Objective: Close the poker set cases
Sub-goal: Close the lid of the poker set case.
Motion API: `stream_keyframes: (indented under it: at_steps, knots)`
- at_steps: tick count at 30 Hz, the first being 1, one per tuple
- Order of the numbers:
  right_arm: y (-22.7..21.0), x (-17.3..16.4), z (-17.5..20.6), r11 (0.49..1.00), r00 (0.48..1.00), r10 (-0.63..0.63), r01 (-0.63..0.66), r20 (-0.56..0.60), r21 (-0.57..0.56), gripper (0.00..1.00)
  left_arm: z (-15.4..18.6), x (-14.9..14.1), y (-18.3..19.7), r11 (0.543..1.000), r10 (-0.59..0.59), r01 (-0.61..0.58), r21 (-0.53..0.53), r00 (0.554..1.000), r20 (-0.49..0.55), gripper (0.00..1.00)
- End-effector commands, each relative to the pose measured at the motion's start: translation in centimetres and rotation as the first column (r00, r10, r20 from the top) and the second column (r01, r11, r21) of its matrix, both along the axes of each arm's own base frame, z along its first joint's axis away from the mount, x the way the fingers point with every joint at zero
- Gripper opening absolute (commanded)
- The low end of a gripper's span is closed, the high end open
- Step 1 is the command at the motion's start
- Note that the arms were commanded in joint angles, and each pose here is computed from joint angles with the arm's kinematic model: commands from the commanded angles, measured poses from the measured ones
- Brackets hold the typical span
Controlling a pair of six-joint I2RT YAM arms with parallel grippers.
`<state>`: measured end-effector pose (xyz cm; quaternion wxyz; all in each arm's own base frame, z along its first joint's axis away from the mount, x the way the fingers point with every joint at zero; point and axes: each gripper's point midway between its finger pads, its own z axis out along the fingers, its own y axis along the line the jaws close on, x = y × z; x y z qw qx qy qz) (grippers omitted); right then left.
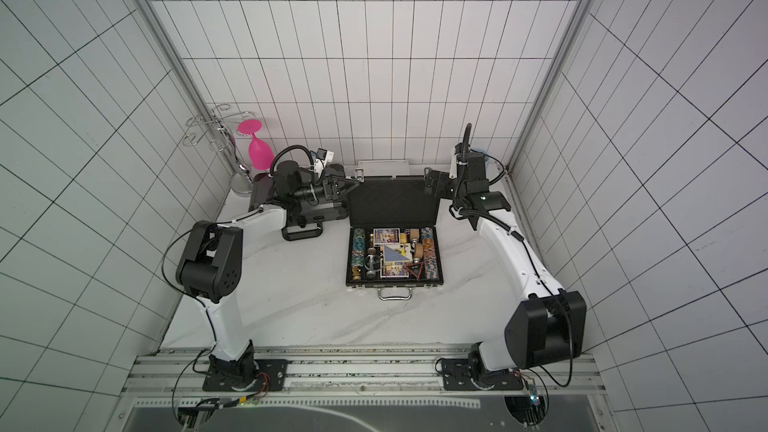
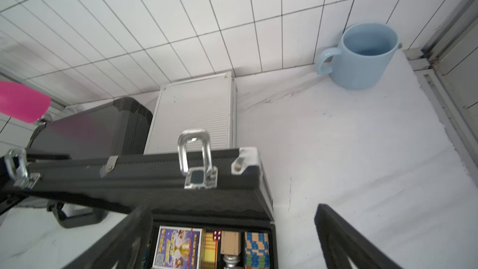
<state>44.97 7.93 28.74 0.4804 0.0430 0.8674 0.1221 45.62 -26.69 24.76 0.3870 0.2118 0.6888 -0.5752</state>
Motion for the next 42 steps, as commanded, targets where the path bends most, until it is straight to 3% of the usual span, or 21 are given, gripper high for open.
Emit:
stream_keyframes:
  at_steps: [1, 7, 14, 17, 20, 29, 35, 42]
  knots:
    - [-0.8, 2.9, 4.1, 1.0, 0.996, -0.019, 0.018, 0.082, 0.011, 1.0, 1.6, -1.3, -0.6, 0.999, -0.039, 0.04, -0.011, 0.997, 0.065, 0.98]
    - [-1.4, 5.8, 3.6, 0.998, 0.998, 0.001, -0.005, 0.057, 0.059, 1.0, 1.2, -1.5, -1.1, 0.999, -0.047, 0.047, -0.009, 0.997, 0.06, 0.98]
    - [-4.6, 6.8, 3.6, 0.996, 0.998, -0.037, 0.032, 0.055, 0.086, 1.0, 1.1, -1.7, -1.3, 0.999, -0.048, 0.049, -0.007, 0.997, 0.059, 0.98]
    - [-7.1, 6.6, 2.0, 0.992, 0.995, -0.095, 0.093, 0.024, 0.086, 1.0, 1.1, -1.8, -1.3, 0.999, -0.05, 0.05, -0.005, 0.997, 0.064, 0.98]
    - [-8.1, 6.2, 0.2, 0.986, 0.997, -0.077, 0.073, 0.017, 0.149, 1.0, 1.0, -1.8, -1.3, 0.999, -0.05, 0.05, 0.001, 0.997, 0.064, 0.98]
    - [-3.4, 7.8, 1.1, 0.937, 0.98, 0.161, -0.188, 0.115, 0.295, 0.91, 2.1, -1.5, -1.6, 0.998, -0.058, 0.058, 0.004, 0.995, 0.082, 0.98]
    - [0.0, 7.8, -0.3, 0.937, 0.974, 0.224, -0.226, 0.038, 0.268, 0.9, 0.9, -1.7, -1.7, 0.999, -0.051, 0.05, 0.019, 0.997, 0.063, 0.98]
    - [2.9, 5.2, -1.1, 0.934, 0.969, 0.248, -0.24, 0.004, 0.266, 0.9, 0.6, -1.9, -1.4, 0.999, -0.035, 0.033, 0.027, 0.998, 0.059, 0.98]
